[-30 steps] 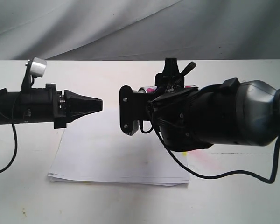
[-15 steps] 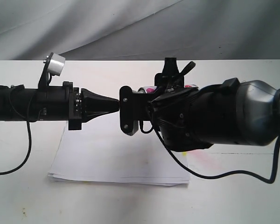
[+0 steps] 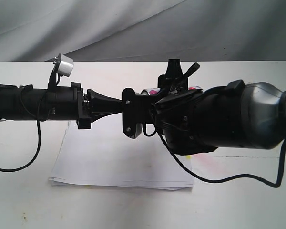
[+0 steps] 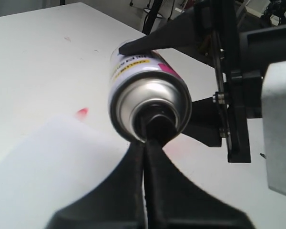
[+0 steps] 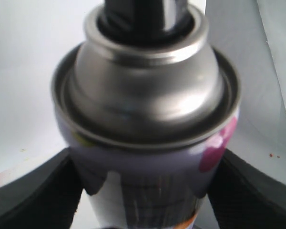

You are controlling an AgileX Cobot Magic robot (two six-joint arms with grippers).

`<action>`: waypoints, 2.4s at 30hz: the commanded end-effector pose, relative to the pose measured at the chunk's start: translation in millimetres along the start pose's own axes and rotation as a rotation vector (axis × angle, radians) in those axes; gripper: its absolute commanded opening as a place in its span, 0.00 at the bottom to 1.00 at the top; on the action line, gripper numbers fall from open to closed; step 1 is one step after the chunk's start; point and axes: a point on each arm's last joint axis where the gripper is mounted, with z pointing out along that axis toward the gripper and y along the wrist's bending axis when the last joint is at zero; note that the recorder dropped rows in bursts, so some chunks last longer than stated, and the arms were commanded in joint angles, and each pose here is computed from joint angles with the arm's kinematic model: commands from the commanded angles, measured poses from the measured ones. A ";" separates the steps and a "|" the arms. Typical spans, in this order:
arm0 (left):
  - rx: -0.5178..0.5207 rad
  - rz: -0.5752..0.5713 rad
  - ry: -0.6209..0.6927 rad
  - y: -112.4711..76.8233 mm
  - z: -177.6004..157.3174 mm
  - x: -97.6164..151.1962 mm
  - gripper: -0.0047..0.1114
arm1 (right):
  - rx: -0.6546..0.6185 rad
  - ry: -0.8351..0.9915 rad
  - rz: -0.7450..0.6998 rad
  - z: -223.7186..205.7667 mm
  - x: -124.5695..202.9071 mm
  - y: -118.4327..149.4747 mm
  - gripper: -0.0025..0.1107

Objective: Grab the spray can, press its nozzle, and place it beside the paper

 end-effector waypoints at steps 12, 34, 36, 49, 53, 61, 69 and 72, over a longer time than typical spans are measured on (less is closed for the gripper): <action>-0.013 0.028 0.029 -4.8 13.4 -2.0 0.04 | 0.036 -0.011 -0.013 -4.1 -2.3 -7.9 0.02; -0.007 0.037 0.035 -7.2 21.8 -8.2 0.04 | 0.012 -0.073 -0.019 -4.3 -7.9 -5.7 0.02; -0.002 0.039 0.037 -8.7 23.6 -7.9 0.04 | 0.012 -0.073 -0.021 -4.3 -7.9 -5.7 0.02; -0.004 0.042 0.037 -8.5 25.4 -10.6 0.04 | 0.002 -0.079 -0.030 -4.3 -8.4 -4.8 0.02; -0.007 0.042 0.038 -8.2 25.4 -10.4 0.04 | 0.003 -0.079 -0.036 -4.3 -8.4 -4.8 0.02; -0.007 0.044 0.038 -8.2 25.4 -10.4 0.04 | 0.002 -0.081 -0.038 -4.3 -8.6 -4.7 0.02; -0.007 0.043 0.038 -8.2 25.4 -10.4 0.04 | -0.004 -0.103 -0.038 -4.5 -10.6 -4.1 0.02; -0.026 0.039 0.048 -6.5 25.3 -9.6 0.04 | -0.005 -0.105 -0.038 -4.5 -10.8 -4.1 0.02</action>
